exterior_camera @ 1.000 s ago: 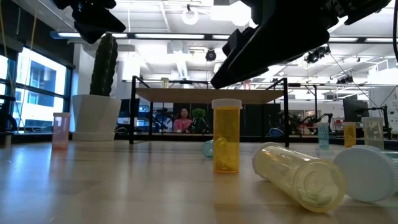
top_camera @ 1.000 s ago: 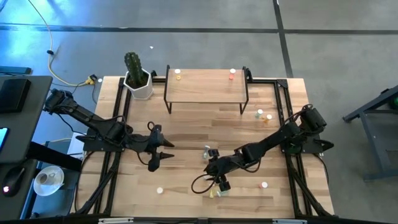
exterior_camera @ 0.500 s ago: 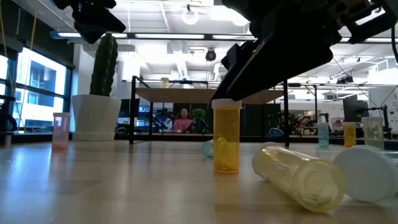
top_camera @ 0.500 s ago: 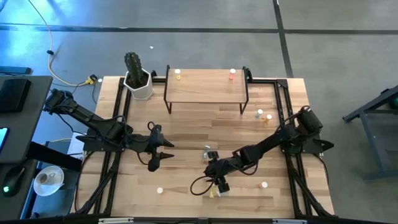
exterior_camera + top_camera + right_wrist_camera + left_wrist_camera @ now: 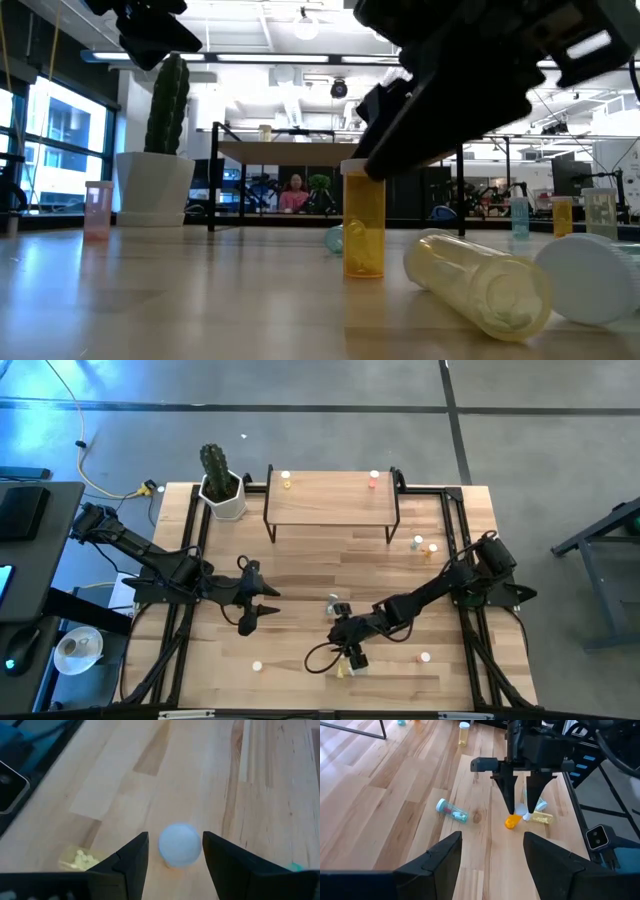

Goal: Pick and place medicine bottles onto shelf by color
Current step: Put the bottom left orange pill bottle on the shelf

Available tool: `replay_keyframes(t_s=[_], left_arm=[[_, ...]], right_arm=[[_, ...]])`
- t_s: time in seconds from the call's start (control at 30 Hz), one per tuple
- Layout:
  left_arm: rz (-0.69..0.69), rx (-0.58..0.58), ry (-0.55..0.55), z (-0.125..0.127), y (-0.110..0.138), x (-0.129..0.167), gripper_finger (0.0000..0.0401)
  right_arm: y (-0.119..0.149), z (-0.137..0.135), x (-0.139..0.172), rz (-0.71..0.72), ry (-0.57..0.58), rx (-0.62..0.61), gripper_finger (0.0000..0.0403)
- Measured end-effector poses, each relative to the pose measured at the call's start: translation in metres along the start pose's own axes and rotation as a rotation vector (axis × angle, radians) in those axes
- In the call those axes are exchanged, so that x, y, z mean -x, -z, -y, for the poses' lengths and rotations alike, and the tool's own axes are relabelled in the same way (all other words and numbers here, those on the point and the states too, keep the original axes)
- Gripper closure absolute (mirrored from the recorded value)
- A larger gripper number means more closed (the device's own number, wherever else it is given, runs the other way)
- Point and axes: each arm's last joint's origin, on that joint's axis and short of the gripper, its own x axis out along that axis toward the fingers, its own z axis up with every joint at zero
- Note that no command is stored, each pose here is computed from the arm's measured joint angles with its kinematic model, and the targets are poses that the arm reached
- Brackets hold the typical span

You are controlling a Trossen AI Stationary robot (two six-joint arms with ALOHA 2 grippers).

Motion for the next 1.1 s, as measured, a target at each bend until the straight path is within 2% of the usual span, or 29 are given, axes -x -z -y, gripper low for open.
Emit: replay_keyframes(t_s=[0.3,0.6,0.87,1.1], left_arm=[[0.0,-0.01,0.0,0.0,0.0,0.0,0.0199],[0.0,-0.01,0.0,0.0,0.0,0.0,0.0199],[0.0,-0.052,0.0,0.0,0.0,0.0,0.0199],[0.013,-0.145,-0.032,-0.001,0.0,0.0,0.0199]], right_arm=[[0.0,0.0,0.0,0.003,0.0,-0.006,0.0294],[-0.005,0.004,0.005,0.022,0.013,-0.009,0.0299],[-0.034,0.025,0.044,0.158,0.103,0.002,0.0299],[-0.059,0.074,0.094,0.306,0.249,-0.067,0.0299]])
